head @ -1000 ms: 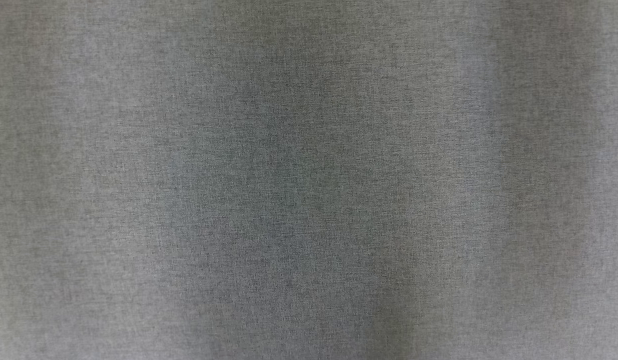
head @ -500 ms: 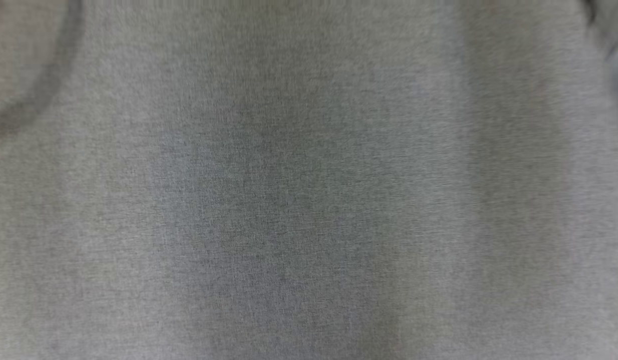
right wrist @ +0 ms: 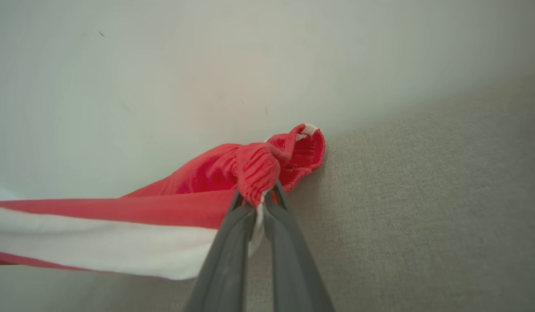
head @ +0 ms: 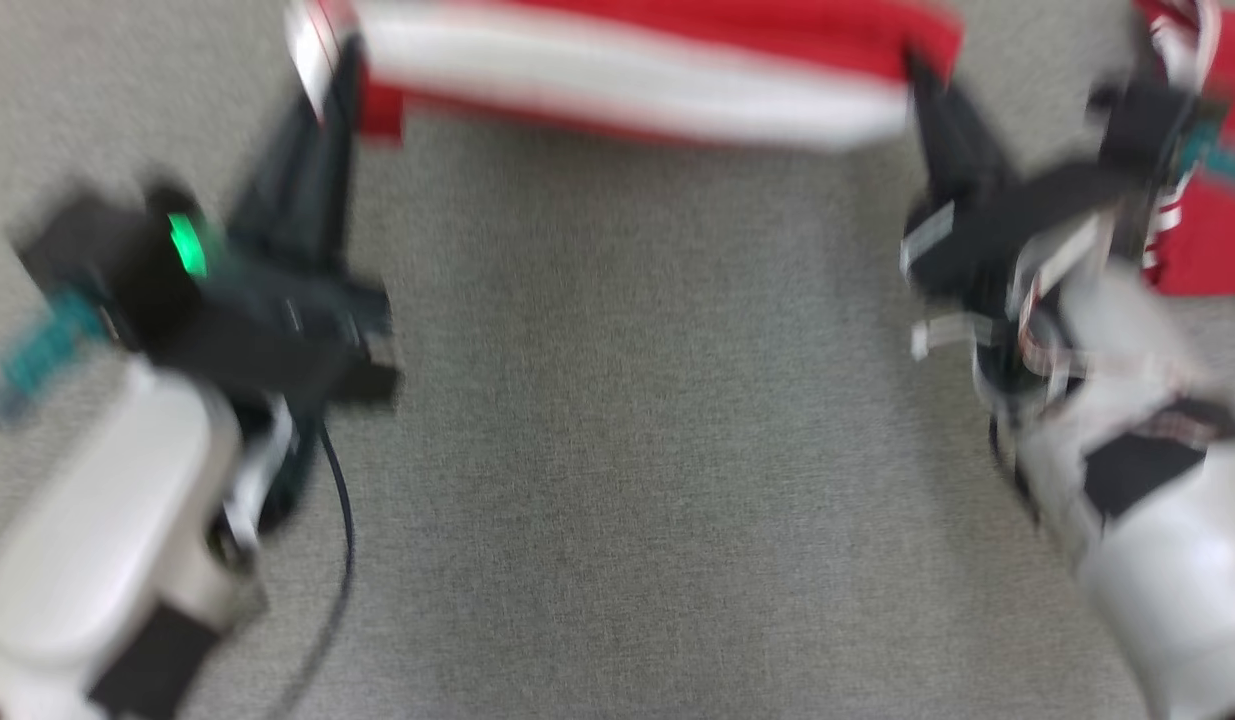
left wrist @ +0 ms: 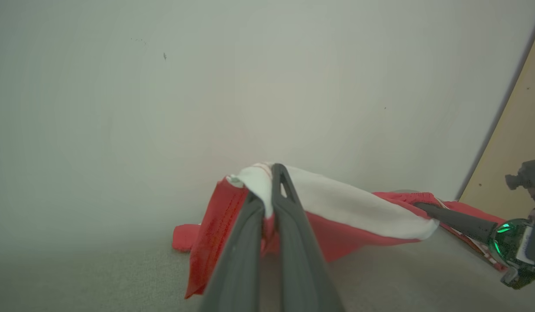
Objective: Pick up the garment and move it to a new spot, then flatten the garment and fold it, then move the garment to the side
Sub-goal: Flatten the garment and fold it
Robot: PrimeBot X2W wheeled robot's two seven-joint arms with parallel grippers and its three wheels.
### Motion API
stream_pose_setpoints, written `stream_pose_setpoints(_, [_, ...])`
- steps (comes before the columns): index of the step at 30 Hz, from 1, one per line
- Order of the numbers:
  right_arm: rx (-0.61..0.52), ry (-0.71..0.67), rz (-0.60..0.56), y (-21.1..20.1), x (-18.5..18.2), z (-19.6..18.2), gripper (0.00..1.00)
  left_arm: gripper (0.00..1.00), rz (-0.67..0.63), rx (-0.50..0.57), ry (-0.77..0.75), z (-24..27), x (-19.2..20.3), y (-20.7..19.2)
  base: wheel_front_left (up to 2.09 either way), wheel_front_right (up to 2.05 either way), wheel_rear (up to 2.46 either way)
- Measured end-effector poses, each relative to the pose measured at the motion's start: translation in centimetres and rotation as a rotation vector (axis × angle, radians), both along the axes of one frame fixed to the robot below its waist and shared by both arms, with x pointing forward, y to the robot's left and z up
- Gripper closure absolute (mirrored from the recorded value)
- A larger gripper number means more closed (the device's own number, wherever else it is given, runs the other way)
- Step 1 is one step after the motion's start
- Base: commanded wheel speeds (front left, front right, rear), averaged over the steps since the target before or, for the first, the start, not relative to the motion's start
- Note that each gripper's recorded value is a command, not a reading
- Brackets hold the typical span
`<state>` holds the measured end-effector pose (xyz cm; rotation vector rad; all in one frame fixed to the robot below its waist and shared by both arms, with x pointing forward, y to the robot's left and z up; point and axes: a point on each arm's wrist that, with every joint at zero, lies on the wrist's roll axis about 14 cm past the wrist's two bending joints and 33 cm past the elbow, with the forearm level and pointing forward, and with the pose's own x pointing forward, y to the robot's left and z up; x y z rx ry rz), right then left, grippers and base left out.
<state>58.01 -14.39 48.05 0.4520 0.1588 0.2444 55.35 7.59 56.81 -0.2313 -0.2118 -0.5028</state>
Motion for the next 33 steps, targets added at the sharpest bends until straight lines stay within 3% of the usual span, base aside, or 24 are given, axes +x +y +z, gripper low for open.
stream_pose_setpoints(17, [0.099,0.162,-0.108,-3.2,-15.2,-5.0,1.00,1.00,0.074,-0.099,0.284,-7.6,-13.0,1.3,0.00,0.00,0.00])
stream_pose_setpoints(26, [0.072,0.239,-0.118,-3.3,-20.6,-6.5,1.00,1.00,0.086,-0.075,0.361,-10.2,-17.3,1.5,0.00,0.00,0.00])
stream_pose_setpoints(33, [0.076,0.260,-0.113,-2.7,-22.0,-6.2,1.00,1.00,0.098,-0.053,0.372,-11.0,-18.4,2.0,0.00,0.00,0.00])
